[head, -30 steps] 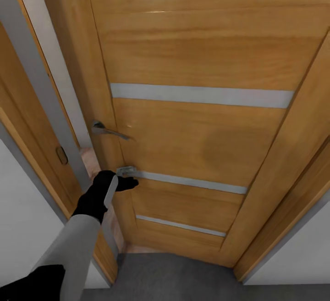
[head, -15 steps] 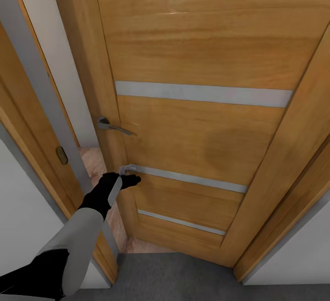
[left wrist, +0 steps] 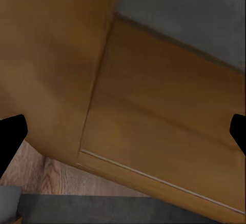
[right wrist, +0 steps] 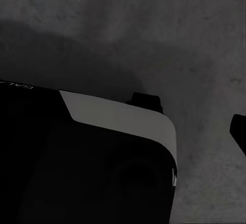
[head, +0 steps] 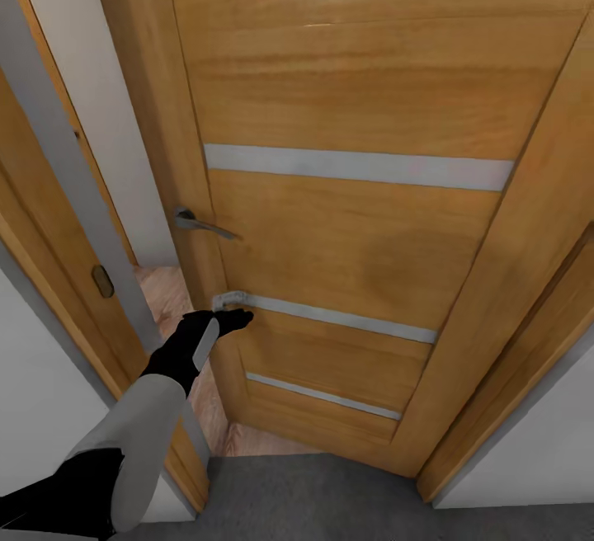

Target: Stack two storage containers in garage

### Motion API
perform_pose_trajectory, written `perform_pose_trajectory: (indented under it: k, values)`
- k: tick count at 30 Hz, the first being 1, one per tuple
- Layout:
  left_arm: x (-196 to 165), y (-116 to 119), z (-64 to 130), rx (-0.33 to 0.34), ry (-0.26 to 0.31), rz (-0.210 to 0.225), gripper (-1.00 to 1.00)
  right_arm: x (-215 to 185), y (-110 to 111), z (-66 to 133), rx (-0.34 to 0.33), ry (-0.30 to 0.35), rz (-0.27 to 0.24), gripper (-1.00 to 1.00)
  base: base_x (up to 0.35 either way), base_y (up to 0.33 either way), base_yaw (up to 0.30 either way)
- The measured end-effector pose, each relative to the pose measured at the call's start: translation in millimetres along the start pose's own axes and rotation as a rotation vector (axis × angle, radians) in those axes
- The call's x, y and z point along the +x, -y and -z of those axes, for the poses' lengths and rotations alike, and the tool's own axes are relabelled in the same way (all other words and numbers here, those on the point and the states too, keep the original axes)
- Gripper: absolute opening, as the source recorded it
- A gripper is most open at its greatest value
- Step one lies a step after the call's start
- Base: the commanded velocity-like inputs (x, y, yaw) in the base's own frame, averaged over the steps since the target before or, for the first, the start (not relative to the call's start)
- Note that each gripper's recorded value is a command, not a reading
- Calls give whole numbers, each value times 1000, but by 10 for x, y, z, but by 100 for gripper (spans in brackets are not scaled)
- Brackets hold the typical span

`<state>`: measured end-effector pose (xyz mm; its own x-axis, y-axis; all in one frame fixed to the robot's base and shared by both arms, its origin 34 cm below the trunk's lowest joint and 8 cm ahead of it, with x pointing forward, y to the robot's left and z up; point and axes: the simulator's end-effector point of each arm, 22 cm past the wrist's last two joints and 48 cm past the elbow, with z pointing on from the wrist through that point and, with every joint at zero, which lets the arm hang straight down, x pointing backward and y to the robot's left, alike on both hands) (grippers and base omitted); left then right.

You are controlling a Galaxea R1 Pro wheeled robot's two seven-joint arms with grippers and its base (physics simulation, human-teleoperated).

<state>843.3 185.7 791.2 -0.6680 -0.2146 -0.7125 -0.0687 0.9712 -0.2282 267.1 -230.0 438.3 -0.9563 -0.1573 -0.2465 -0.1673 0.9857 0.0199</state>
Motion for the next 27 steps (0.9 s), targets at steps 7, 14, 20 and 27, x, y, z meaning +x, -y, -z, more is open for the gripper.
perform_pose_trajectory:
  k: [7, 14, 20, 27]
  values:
    - [56, -5, -17, -1, -11, -3, 100, 0, -1, 0, -1, 0, -1, 100, 0, 0, -265]
    - [139, 42, -38, 13, -28, 14, 100, 0, 3, 0, 1, 0, 0, 100, 0, 0, -49]
    - [157, 44, -42, 14, -33, 14, 100, 0, 5, 0, 2, 0, 0, 100, 0, 0, -3]
    - [157, 43, -43, 13, -33, 14, 100, 0, 8, 0, 4, 0, 0, 100, 0, 0, 0]
